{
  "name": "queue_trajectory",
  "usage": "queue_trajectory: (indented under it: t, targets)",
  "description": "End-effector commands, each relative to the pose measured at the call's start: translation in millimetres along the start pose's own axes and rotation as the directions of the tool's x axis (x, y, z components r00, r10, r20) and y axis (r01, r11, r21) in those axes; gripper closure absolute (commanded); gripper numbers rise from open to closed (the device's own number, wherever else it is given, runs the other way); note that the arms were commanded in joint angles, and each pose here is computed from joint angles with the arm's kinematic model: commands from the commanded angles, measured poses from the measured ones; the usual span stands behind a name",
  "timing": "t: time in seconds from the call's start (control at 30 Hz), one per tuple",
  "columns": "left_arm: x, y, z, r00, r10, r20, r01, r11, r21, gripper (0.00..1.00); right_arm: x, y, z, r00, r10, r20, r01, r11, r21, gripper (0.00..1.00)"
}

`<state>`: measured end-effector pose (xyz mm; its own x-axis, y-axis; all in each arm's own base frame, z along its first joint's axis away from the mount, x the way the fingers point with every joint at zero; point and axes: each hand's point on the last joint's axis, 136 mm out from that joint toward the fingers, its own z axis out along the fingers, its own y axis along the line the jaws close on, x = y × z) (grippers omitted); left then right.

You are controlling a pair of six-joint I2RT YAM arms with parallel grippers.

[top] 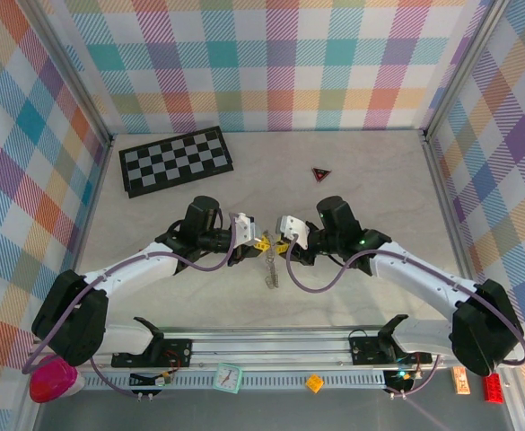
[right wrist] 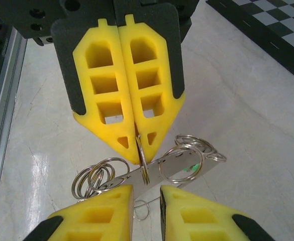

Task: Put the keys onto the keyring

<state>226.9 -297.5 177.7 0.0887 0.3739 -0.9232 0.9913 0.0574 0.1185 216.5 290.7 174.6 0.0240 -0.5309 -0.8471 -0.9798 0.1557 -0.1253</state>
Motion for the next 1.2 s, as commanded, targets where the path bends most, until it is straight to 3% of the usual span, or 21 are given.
queue_trajectory:
  t: [0.0,0.2,0.47,0.87,1.17]
  targets:
    - [-14.9,-7.9,0.9,0.998,0.044,0.036,-0.045,0.998,0.045,1.00,-20.0,-2.6,-1.5,0.998,-0.028,0.056,0.029,1.000,-0.009,0.79]
    - [-15.1,-9.0,1.3,0.999,0.042,0.033,-0.044,0.997,0.056,1.00,-22.6,-1.2,-1.5,0.998,-0.035,0.057,0.036,0.999,-0.016,0.82]
    - [-17.0,-7.6,2.1,0.999,0.035,0.040,-0.037,0.998,0.054,0.96,-23.6,4.1,0.6,0.998,-0.027,0.059,0.030,0.998,-0.054,1.00]
    - [-13.4,-4.3,5.8,0.998,0.003,0.065,-0.005,1.000,0.028,0.88,-26.2,8.1,3.3,0.996,0.000,0.087,0.008,0.996,-0.084,1.00]
    - [-12.1,-4.0,5.7,0.998,0.006,0.061,-0.007,1.000,0.024,1.00,-25.5,7.4,2.8,0.996,0.005,0.083,0.001,0.997,-0.077,1.00]
